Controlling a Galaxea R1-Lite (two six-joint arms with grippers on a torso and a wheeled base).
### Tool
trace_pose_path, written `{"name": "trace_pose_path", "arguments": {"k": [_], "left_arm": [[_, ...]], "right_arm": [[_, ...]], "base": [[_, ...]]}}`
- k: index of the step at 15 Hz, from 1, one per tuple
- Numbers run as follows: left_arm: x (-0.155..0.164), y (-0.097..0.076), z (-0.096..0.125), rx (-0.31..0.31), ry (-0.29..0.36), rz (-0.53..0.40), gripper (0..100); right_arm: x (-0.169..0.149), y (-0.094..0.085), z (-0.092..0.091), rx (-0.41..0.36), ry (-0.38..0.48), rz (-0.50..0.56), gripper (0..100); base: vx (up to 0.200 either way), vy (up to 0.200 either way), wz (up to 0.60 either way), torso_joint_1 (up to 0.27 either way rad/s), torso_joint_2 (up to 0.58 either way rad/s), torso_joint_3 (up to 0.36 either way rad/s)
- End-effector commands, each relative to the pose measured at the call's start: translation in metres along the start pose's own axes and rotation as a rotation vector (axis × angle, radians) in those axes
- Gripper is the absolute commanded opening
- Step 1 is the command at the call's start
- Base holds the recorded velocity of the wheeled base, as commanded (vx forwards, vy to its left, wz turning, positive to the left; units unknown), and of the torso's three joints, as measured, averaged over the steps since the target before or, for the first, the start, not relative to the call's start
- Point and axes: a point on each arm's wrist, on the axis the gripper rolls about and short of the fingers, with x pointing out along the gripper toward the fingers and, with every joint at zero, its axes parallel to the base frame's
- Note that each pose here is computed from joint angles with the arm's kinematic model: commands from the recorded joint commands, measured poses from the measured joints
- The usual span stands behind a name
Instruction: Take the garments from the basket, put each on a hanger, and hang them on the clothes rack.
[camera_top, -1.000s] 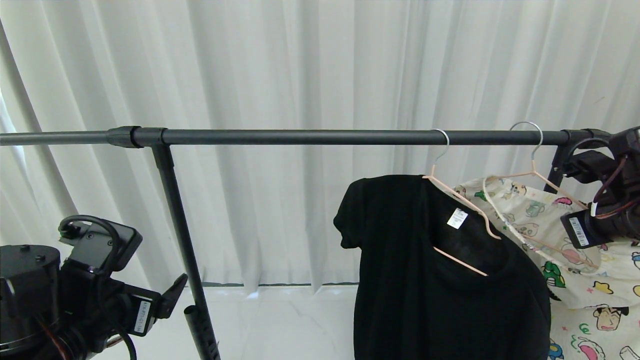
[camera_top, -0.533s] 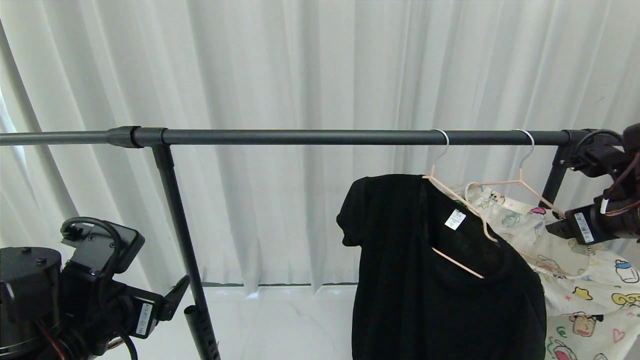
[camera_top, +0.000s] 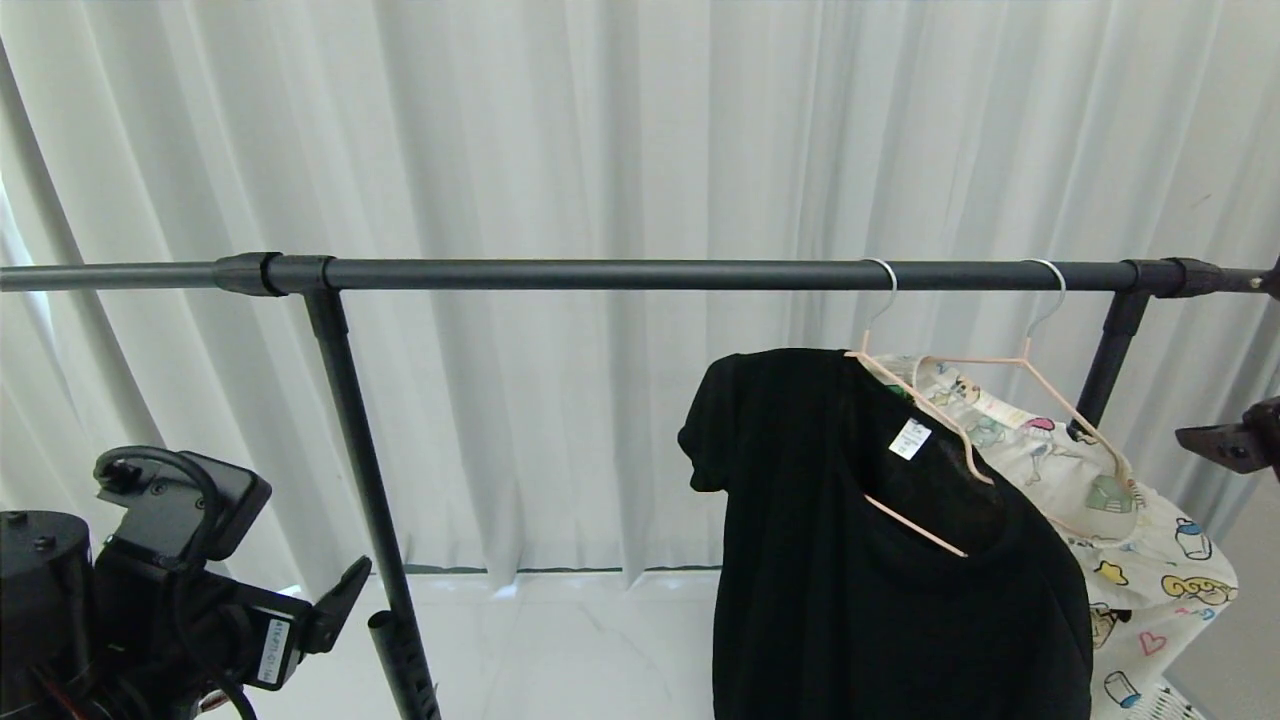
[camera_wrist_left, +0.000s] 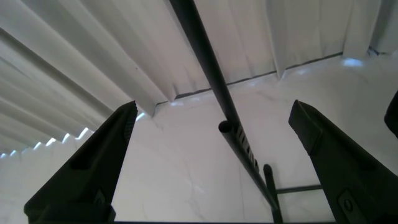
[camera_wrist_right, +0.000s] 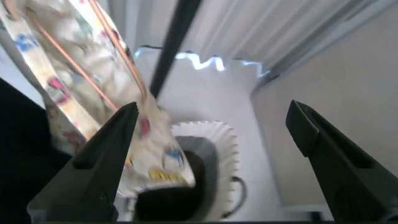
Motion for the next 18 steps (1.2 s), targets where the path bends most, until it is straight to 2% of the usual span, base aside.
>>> {"name": "trace_pose_path", "arguments": {"k": [1,2,5,10,13,18], "left_arm": [[0.0,0.003,0.007,-0.013,-0.019,0.017,100],[0.001,0.007,0.007,-0.024,-0.015,0.039,100],[-0.005,0.01,0.007,-0.036,-0.038,0.053,100],[-0.007,0.012,0.008,-0.041,-0.043,0.081,100],[-0.007,0.017,0.001,-0.049,-0.016,0.116,100],[-0.005,0.02,-0.005,-0.055,0.016,0.142,100]], "right_arm": [[-0.022,-0.007,-0.004,-0.021,-0.073,-0.026,100],[-0.024,-0.009,-0.008,-0.02,-0.11,-0.052,100],[-0.024,-0.015,-0.018,0.018,-0.159,-0.126,100],[-0.028,-0.016,-0.031,0.013,-0.148,-0.144,100],[-0.027,-0.014,-0.035,-0.017,-0.153,-0.147,100],[-0.016,-0.012,-0.033,-0.024,-0.158,-0.15,100]], "base": [[0.0,0.0,0.0,0.0,0.0,0.0],[0.0,0.0,0.0,0.0,0.0,0.0],[-0.2,0.0,0.0,0.003,0.0,0.002],[-0.2,0.0,0.0,-0.004,0.0,0.004],[-0.2,0.0,0.0,0.001,0.0,0.002],[-0.2,0.0,0.0,0.003,0.01,0.001]]}}
